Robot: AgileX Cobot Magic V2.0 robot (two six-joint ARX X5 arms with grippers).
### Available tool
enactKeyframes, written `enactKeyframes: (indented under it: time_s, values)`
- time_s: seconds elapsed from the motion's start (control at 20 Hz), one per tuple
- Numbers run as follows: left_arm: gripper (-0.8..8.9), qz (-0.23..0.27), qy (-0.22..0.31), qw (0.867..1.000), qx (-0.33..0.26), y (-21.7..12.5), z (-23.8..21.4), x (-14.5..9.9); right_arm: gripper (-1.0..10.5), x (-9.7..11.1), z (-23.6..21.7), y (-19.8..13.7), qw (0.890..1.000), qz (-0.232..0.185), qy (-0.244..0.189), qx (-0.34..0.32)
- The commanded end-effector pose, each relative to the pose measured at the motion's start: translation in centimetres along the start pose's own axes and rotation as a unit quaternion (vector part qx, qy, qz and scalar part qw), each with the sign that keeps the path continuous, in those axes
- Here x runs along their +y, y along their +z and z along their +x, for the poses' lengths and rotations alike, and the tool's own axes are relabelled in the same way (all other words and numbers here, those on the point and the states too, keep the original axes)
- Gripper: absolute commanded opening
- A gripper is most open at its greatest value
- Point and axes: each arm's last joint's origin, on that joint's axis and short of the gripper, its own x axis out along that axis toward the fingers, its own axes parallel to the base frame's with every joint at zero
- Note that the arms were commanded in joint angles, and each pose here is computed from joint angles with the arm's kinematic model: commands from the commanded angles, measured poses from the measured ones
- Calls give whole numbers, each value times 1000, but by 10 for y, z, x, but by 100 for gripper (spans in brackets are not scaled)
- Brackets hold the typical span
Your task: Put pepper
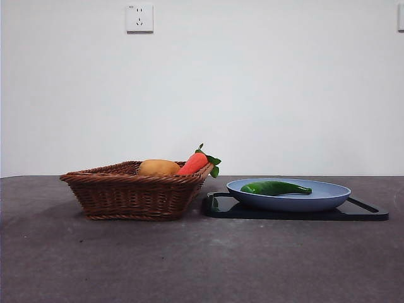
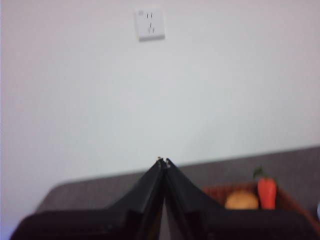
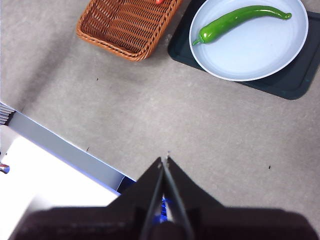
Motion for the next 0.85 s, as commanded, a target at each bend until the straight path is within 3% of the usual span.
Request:
enactKeyframes:
  time_s: [0.05,0.45,0.85]
  values:
    - [6,-3,6,1000,19,-30,-5,-1,11,1,-3,2,1000,1,1,1]
    - [6,-27,15,997,72,-105,-14,-4,11,1,-3,2,1000,1,1,1]
    - [6,-51,15,992,111,-136,-18,-7,11,1,-3,2,1000,1,1,1]
